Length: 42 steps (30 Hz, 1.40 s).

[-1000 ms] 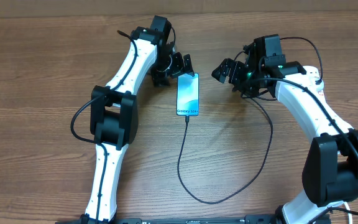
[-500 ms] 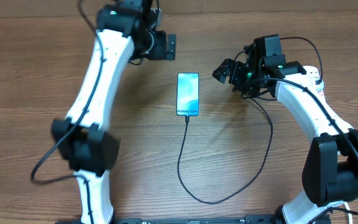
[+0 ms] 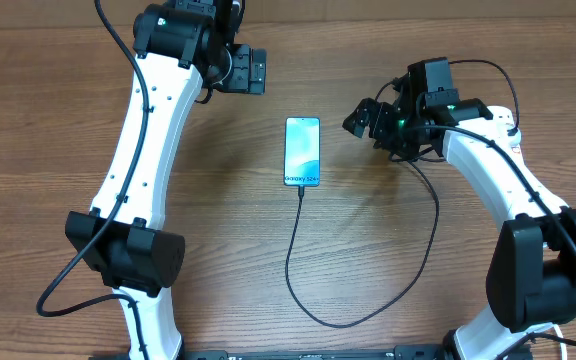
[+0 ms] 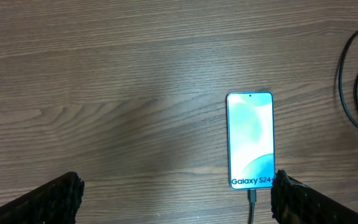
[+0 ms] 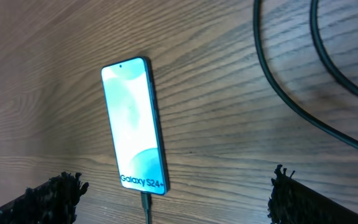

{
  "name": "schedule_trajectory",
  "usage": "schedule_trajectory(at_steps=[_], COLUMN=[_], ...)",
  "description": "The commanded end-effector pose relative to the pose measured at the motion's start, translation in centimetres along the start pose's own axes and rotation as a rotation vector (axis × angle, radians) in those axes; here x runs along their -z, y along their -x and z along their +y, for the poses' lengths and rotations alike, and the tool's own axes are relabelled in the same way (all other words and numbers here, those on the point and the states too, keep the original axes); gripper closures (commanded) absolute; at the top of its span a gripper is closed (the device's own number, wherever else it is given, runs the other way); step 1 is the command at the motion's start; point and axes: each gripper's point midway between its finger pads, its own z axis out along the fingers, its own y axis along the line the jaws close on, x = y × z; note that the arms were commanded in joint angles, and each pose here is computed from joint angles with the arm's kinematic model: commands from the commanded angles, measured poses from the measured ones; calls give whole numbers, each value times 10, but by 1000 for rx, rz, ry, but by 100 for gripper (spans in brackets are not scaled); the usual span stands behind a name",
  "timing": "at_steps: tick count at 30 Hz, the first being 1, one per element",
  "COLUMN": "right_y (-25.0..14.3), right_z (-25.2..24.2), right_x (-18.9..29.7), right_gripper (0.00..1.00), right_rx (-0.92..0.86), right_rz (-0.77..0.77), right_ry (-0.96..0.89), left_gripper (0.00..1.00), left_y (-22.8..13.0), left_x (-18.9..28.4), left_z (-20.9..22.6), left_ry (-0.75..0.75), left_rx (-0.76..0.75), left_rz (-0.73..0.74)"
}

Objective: Plug charger to phone and switch on socket
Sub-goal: 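Raise the left gripper away from the phone, then move the right gripper over the white power strip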

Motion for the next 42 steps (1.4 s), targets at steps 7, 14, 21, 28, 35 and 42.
schedule_trajectory(at_steps=[7,14,21,28,35,42], right_y=[28,63,102,117,130,140], right_z=[-24,-35,-95,-164,-216,-243], right_x=[44,99,159,207,249,240], right_gripper=[0,0,0,0,0,0], right_rx=[11,16,-144,-264,-315,-272], right_rz=[-85,-151,-274,-359,-479,-481], right_ry=[-161,-205,-245,-222,-180,-203], left_gripper=[0,0,0,0,0,0], left_y=[0,0,0,0,0,0], left_x=[-2,-2,-2,-2,-2,-2], left_z=[3,3,3,3,3,3], left_ry=[17,17,17,17,17,17], left_rx=[-19,-19,-19,-19,-19,-19], left_rz=[0,0,0,0,0,0])
